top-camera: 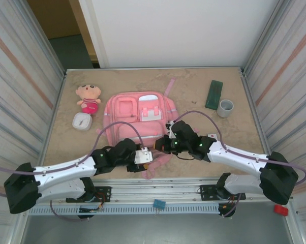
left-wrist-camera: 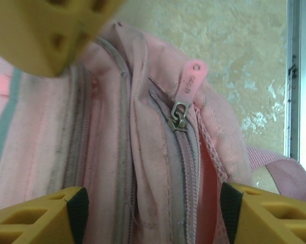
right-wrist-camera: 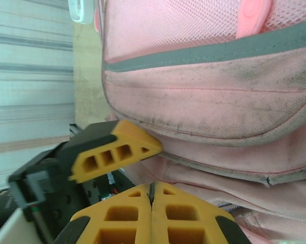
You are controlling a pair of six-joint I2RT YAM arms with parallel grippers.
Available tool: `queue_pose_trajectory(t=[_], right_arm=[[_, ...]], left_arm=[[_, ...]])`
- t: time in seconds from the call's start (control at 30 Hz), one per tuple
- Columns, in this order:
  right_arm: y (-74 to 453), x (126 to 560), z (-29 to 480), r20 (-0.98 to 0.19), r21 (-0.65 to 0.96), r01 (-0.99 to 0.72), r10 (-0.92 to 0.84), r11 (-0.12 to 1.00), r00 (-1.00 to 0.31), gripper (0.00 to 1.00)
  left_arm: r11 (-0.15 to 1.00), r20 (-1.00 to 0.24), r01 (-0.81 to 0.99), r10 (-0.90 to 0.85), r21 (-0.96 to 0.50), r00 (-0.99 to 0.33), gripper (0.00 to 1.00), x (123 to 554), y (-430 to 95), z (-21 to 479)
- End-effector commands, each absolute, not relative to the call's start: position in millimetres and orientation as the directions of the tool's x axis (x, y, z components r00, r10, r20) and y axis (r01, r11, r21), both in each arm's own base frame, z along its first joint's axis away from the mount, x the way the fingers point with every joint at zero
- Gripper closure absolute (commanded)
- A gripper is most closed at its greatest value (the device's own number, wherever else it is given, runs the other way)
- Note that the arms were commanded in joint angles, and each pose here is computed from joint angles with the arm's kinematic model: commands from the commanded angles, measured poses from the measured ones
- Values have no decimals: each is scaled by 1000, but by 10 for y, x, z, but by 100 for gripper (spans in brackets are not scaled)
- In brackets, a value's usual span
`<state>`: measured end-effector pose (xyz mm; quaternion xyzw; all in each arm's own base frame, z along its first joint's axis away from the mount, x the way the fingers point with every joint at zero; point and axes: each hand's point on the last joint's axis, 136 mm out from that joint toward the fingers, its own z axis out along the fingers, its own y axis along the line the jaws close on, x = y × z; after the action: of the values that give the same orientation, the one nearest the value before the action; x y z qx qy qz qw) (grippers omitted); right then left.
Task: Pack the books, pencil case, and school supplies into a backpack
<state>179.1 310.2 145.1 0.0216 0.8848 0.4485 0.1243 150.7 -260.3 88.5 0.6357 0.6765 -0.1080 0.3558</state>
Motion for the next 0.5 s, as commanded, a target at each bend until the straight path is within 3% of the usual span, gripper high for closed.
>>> queue_pose_trajectory(t=[0.0, 0.03, 0.1, 0.17, 0.2, 0.3, 0.37, 0.47], right_arm=[[3032, 1829, 1601, -259, 794, -118, 158, 596, -953, 100], [3001, 1821, 1599, -266, 787, -122, 154, 604, -952, 100], [2926, 1792, 1590, -283, 768, -137, 139, 625, -949, 99], [2832, 1750, 1555, -312, 735, -173, 101, 656, -945, 91], [2789, 1727, 1535, -327, 715, -194, 76, 672, -942, 83], [2743, 1586, 1492, -376, 647, -318, -73, 693, -924, 62], [2747, 1509, 1453, -408, 597, -402, -169, 694, -897, 54], [2789, 1467, 1394, -439, 540, -492, -271, 683, -857, 51]], left_arm=[[162, -512, 917, 858, 363, 51, 37, 1624, -2515, 764], [167, -487, 910, 872, 380, 43, 43, 1671, -2493, 734], [174, -464, 899, 885, 402, 37, 65, 1731, -2483, 737], [181, -508, 903, 860, 390, 47, 91, 1715, -2560, 854], [173, -542, 912, 838, 373, 62, 96, 1667, -2606, 911], [151, -666, 931, 737, 331, 117, 100, 1510, -2729, 1135], [157, -725, 938, 677, 309, 126, 100, 1457, -2740, 1255], [177, -764, 940, 634, 292, 118, 100, 1439, -2685, 1353]])
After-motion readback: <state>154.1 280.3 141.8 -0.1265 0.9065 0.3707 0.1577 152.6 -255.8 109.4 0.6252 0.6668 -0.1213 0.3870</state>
